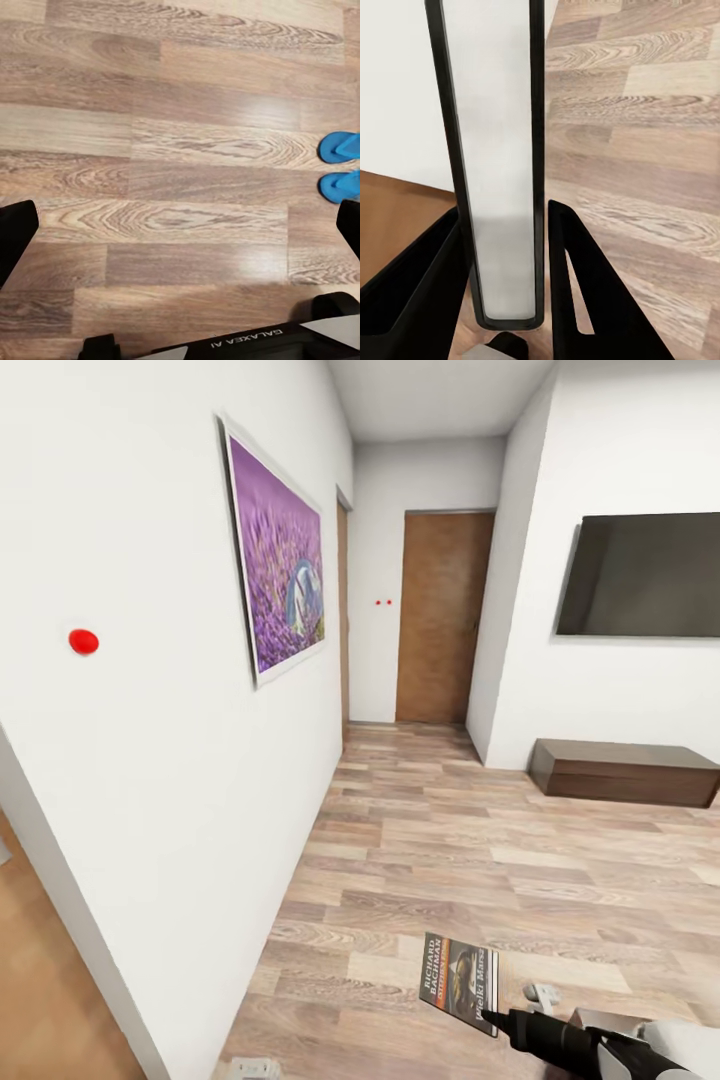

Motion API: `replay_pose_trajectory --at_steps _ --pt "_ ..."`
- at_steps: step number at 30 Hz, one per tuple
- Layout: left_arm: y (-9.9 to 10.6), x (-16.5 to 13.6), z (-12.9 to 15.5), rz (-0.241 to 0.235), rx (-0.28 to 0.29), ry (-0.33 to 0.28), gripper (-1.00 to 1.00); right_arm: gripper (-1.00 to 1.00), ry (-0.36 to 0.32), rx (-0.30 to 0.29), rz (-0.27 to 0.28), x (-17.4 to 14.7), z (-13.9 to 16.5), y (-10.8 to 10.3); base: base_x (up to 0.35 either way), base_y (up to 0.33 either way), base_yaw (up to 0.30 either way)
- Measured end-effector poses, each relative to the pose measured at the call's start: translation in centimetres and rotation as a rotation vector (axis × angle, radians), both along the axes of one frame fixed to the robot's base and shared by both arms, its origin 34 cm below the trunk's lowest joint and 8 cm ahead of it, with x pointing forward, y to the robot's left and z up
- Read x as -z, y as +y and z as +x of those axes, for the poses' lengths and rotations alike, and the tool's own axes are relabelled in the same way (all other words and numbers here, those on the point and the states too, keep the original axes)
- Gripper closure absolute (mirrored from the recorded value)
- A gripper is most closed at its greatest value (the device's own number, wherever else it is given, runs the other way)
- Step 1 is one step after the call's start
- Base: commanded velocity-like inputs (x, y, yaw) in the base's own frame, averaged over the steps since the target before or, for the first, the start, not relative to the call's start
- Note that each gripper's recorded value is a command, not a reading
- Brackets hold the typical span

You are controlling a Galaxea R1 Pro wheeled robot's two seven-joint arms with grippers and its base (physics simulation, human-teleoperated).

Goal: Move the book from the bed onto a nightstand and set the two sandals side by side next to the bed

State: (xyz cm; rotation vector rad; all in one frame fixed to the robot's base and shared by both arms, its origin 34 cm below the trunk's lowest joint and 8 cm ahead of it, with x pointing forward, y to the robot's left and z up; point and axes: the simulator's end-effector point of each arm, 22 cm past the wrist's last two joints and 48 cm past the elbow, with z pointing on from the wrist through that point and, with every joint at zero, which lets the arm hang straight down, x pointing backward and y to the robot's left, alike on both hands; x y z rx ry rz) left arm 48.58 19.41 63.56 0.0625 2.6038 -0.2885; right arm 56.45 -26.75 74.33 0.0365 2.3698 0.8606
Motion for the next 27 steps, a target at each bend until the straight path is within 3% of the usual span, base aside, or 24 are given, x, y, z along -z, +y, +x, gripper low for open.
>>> replay_pose_trajectory --at_steps 14,27 --pt "0.01 0.04 -0.02 0.0 0.001 0.001 -1.0 1.0 -0.001 0.004 0.002 -0.03 0.09 -0.02 0.024 0.016 -0.097" --pt "0.0 0.01 -0.05 0.001 0.002 0.001 -1.0 1.0 0.0 0.002 0.001 -0.02 0.01 0.0 0.267 0.133 -0.008"
